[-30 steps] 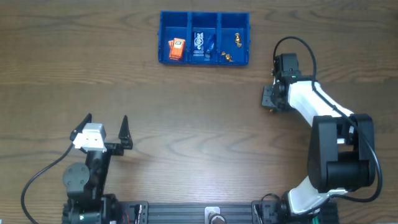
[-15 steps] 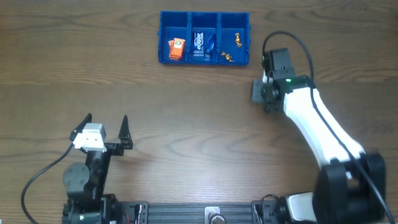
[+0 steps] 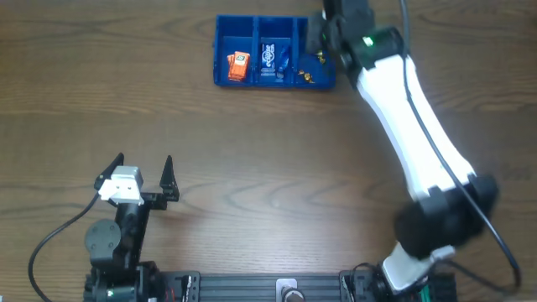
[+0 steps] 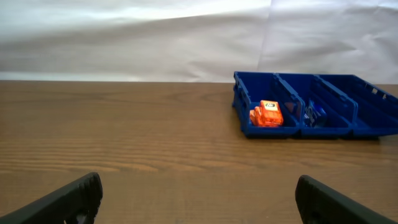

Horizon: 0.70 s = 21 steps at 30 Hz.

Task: Sort Candies Into Trays

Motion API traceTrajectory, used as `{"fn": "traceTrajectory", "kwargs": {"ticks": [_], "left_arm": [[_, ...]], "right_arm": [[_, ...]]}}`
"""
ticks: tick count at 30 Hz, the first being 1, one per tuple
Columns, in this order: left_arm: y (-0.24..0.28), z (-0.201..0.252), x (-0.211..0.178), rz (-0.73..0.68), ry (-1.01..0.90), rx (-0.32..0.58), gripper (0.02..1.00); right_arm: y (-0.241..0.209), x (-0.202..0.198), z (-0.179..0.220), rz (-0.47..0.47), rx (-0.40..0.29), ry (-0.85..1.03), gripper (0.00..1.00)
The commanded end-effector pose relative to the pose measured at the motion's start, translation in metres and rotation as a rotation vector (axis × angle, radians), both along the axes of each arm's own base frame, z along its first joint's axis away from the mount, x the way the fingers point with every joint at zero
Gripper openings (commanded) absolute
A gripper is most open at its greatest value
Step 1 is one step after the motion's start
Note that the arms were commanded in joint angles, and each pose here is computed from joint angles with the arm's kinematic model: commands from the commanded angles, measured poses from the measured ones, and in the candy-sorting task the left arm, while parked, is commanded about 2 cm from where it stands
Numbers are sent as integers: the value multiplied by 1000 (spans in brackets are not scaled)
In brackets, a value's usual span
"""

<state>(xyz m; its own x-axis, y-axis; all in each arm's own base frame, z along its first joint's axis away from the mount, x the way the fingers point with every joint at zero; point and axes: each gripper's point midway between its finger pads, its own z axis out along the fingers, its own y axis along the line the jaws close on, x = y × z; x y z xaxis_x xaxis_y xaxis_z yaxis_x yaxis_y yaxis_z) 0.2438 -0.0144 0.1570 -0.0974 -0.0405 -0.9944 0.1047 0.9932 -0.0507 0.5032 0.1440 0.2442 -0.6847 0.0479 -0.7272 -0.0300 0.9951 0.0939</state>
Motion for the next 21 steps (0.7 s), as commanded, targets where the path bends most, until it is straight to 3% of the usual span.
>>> {"fn": "traceTrajectory", "kwargs": {"ticks": [1,7,11,17,20,21], "left_arm": [[0,-16,-1,-6,44,9,996],[0,-16,-1,-6,44,9,998],[0,-16,-1,-6,44,9,998],[0,-16,-1,-6,44,9,998],[0,-16,-1,-6,44,9,998],[0,-16,-1,-6,44,9,998]], "right_arm": [[-3,29,-41,-36,-33,46,128],[-9,41,-87,-74,-35,116,130],[-8,45,-97,-74,-39,121,139],[-7,49,-105,-72,-42,123,340],[-7,50,-105,-65,-46,118,360],[-7,51,-105,-60,-50,115,432]]}}
